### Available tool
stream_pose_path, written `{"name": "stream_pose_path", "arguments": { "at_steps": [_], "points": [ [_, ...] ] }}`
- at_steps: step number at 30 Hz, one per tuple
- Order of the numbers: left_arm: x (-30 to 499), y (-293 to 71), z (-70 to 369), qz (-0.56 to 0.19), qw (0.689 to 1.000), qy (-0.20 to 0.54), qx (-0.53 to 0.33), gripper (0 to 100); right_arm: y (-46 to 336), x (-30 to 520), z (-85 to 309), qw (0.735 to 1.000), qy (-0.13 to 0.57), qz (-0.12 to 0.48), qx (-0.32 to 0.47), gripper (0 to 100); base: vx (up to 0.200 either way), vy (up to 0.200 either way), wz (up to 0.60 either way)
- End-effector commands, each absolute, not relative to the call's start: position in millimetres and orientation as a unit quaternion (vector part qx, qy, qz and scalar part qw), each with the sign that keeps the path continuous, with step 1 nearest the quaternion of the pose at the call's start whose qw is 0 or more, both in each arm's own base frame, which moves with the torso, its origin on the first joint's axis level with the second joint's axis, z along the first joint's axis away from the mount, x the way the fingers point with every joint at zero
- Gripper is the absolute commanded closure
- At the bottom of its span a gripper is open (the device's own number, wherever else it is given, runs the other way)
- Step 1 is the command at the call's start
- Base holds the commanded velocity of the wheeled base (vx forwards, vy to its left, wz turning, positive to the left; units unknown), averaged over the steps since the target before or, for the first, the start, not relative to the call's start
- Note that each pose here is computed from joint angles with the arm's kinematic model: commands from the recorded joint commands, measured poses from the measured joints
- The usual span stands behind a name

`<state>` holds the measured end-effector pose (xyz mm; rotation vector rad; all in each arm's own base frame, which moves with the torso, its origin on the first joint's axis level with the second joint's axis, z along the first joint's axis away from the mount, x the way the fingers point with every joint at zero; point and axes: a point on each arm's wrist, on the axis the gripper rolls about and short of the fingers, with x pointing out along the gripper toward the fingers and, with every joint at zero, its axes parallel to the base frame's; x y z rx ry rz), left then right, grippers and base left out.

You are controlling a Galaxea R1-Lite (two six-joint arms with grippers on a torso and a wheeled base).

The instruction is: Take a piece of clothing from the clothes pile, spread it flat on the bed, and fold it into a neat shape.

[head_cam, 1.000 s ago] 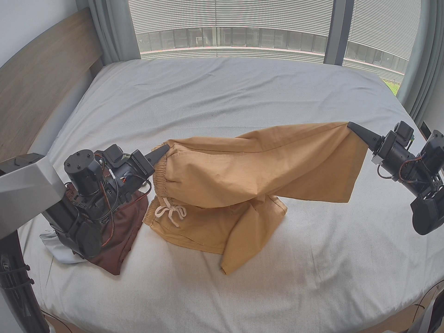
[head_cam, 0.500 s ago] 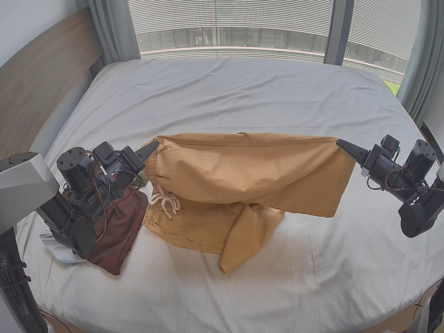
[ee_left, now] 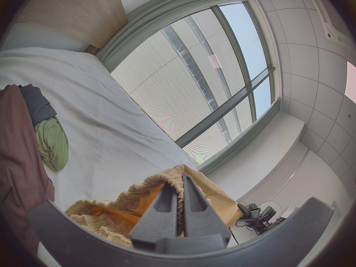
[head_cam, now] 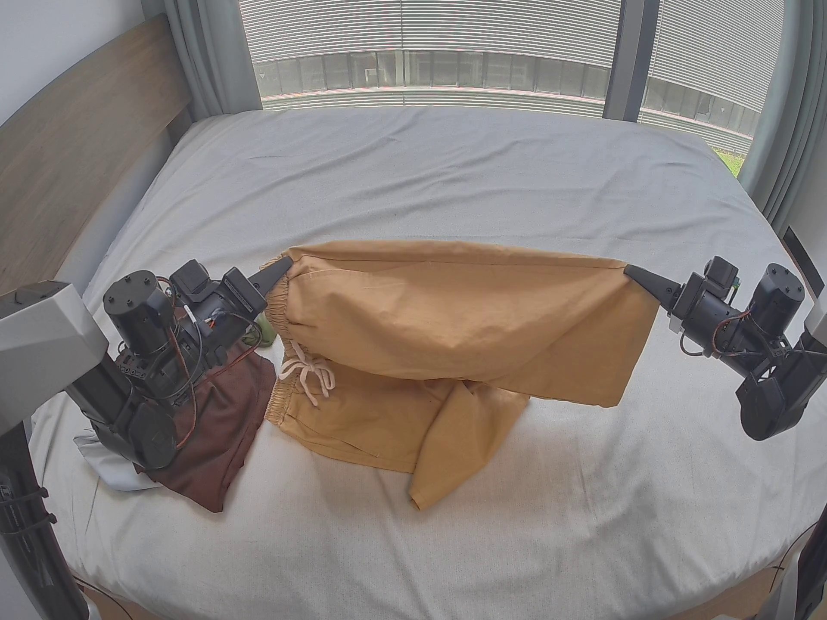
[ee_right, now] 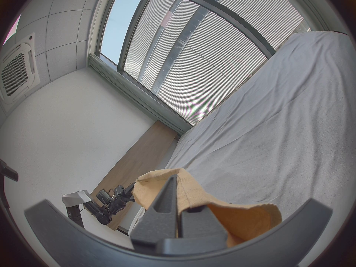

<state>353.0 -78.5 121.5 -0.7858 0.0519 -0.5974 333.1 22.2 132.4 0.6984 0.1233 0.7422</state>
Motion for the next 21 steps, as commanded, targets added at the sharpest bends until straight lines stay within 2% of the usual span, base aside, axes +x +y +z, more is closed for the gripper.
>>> {"name": "stream_pose_path", "arguments": {
  "at_steps": [1, 21],
  "points": [
    [355.9, -74.2, 123.2, -0.281, 0.882, 0.017, -0.377, 100, 19.1, 335.8, 130.8, 0.873, 0.058, 0.351, 0.334, 100, 0.000, 0.000, 0.00],
    [356.1, -73.5, 127.6, -0.281, 0.882, 0.009, -0.378, 100, 12.9, 342.1, 132.4, 0.876, 0.048, 0.346, 0.332, 100, 0.000, 0.000, 0.00]
  ]
}}
